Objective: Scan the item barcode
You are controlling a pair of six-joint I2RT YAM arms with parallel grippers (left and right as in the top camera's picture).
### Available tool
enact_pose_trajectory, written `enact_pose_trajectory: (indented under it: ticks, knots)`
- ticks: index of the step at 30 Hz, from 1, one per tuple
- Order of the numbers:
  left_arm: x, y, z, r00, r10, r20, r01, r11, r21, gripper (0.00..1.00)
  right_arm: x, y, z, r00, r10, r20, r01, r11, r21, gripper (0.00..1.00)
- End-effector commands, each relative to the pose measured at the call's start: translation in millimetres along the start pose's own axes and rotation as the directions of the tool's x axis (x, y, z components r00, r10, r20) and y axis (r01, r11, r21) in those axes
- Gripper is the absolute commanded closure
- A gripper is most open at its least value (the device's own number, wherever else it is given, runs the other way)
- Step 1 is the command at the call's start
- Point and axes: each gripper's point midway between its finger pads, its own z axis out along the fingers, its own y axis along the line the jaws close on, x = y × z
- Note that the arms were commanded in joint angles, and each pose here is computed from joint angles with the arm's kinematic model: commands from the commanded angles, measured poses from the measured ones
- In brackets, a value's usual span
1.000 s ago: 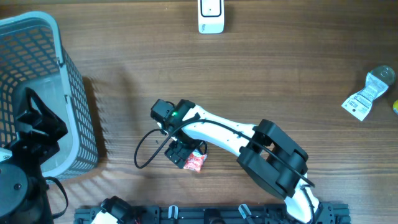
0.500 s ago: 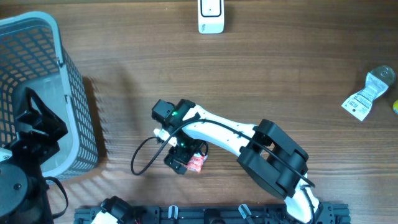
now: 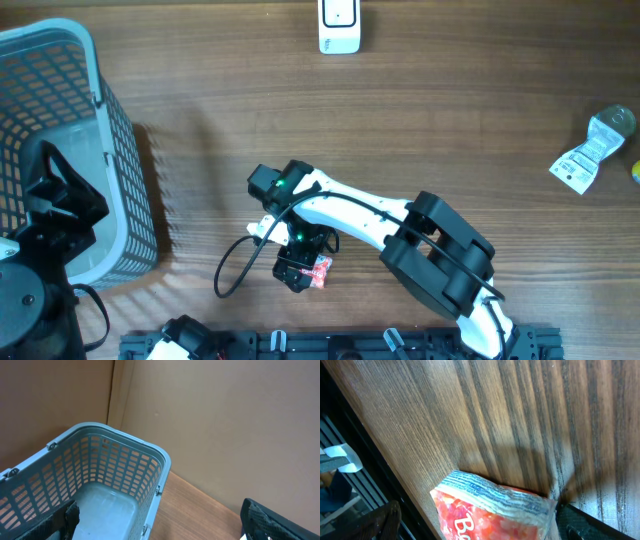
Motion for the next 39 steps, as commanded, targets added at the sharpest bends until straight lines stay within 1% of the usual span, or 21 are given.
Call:
enact_pose_trajectory:
  ticks: [1,6,16,23,26,30,39]
  knots:
    - [-2,2,0,1.0,-0.013,0.009,0.013,1.0,-0.007,0.0,3,-2,6,1.0,-0.018,-0.022,0.018,1.0,0.004,0.0]
    - [-2,2,0,1.0,-0.013,0.009,0.013,1.0,-0.007,0.0,6,-13,15,0.999,0.031,-0.027,-0.03,0.998,0.054,0.0]
    - [-2,2,0,1.0,-0.013,0.009,0.013,1.0,-0.007,0.0,22,-22,46,0.999,0.034,-0.037,-0.032,0.998,0.055,0.0]
    - [-2,2,0,1.0,-0.013,0.009,0.013,1.0,-0.007,0.0,23,-22,46,0.999,0.035,-0.04,-0.033,0.998,0.055,0.01]
    - [-1,2,0,1.0,-0.012,0.008,0.012,1.0,-0.008,0.0,25,-30,46,0.997,0.06,-0.051,-0.055,0.993,0.103,0.02]
    - [-1,2,0,1.0,-0.007,0.006,0.007,1.0,-0.009,0.0,24,-39,44,0.997,0.059,-0.049,-0.05,0.986,0.157,0.02]
    - [1,4,0,1.0,0.008,-0.001,-0.008,1.0,-0.015,0.0,20,-51,42,0.998,0.053,-0.034,-0.044,0.974,0.222,0.01]
